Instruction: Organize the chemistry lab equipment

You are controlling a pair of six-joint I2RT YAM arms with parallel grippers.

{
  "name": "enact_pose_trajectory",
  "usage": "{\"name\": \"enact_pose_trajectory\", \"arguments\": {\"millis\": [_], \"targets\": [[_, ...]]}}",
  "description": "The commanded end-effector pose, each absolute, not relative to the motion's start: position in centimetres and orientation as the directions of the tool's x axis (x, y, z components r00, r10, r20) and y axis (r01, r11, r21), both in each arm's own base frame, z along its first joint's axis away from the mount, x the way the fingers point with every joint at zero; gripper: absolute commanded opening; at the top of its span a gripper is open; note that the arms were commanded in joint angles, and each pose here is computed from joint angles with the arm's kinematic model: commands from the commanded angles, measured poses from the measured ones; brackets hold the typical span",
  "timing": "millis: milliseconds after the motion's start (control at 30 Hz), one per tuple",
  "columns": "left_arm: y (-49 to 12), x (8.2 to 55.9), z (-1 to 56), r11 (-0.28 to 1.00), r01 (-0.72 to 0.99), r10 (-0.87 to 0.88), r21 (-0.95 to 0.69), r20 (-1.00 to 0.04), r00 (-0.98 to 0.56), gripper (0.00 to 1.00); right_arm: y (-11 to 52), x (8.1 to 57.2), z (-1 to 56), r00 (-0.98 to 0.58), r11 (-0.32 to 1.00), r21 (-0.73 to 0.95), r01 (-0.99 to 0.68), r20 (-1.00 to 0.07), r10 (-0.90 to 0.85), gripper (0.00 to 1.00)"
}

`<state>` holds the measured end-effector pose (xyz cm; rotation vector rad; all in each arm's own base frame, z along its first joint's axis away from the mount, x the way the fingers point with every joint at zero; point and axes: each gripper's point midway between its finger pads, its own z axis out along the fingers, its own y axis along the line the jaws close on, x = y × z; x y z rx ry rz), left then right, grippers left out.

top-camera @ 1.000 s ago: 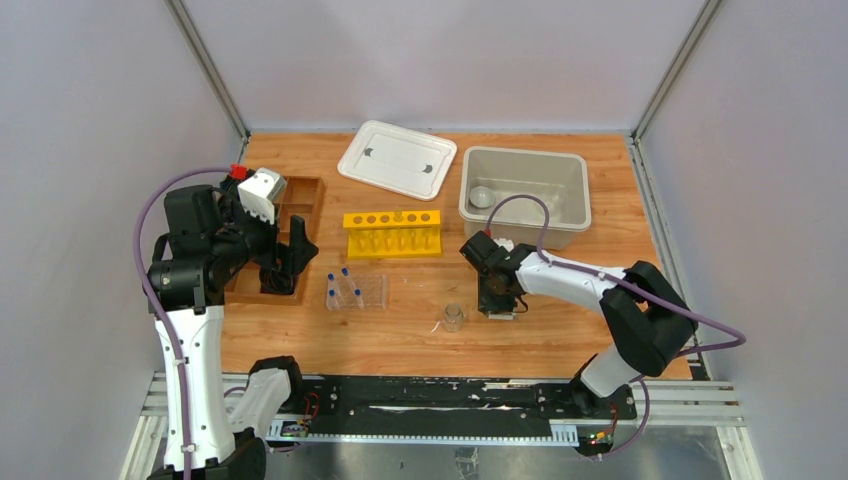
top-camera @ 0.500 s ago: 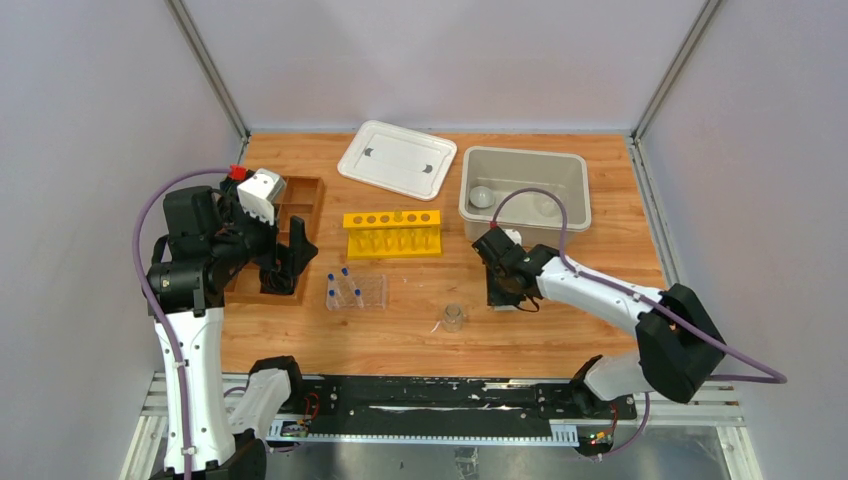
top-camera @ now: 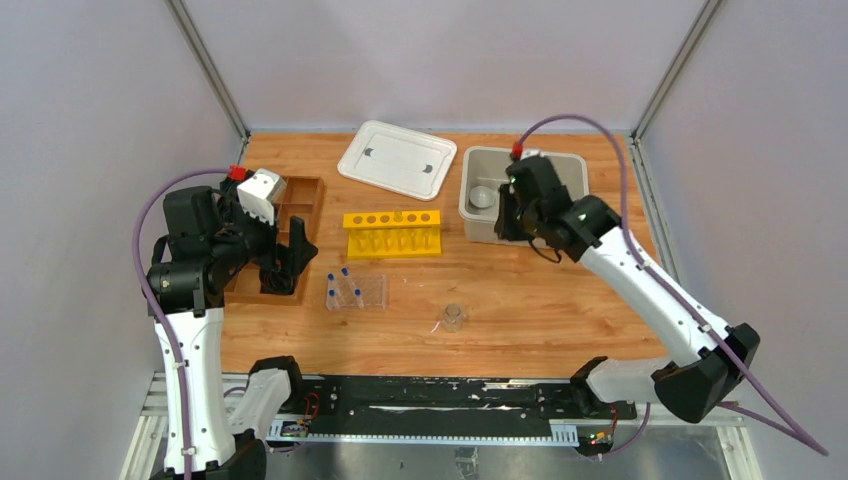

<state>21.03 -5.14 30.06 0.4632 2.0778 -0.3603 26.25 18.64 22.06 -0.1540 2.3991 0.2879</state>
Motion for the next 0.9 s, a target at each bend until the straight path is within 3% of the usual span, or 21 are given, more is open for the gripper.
{"name": "enact_pose_trajectory", "arguments": {"millis": [0, 133, 333, 700, 867], "targets": [[-5.4, 21.0, 31.0, 0.882, 0.467, 0.177, -0.066, -0.871, -0.458, 1.00, 15.1, 30.3, 26.0, -0.709, 0.984, 0.122, -0.128, -0.705, -0.005, 0.00], [-5.3, 20.8, 31.0, 0.885, 0.463, 0.181, -0.056, -0.873, -0.452, 1.00, 12.4, 34.9, 26.5, -0.712, 0.991, 0.129, -0.039, -0.700, 0.063, 0.00], [-5.1, 20.9, 31.0, 0.889, 0.455, 0.181, -0.052, -0.872, -0.454, 1.00, 10.0, 39.1, 21.6, -0.791, 0.991, 0.124, 0.043, -0.602, 0.110, 0.00], [-5.0, 21.0, 30.7, 0.891, 0.450, 0.183, -0.053, -0.867, -0.464, 1.00, 9.2, 39.7, 10.5, -0.924, 0.990, 0.113, 0.089, -0.361, 0.125, 0.01], [-5.0, 21.2, 30.3, 0.891, 0.449, 0.178, -0.065, -0.861, -0.477, 1.00, 9.1, 39.6, 7.6, -0.934, 0.987, 0.100, 0.128, -0.324, 0.154, 0.03]]}}
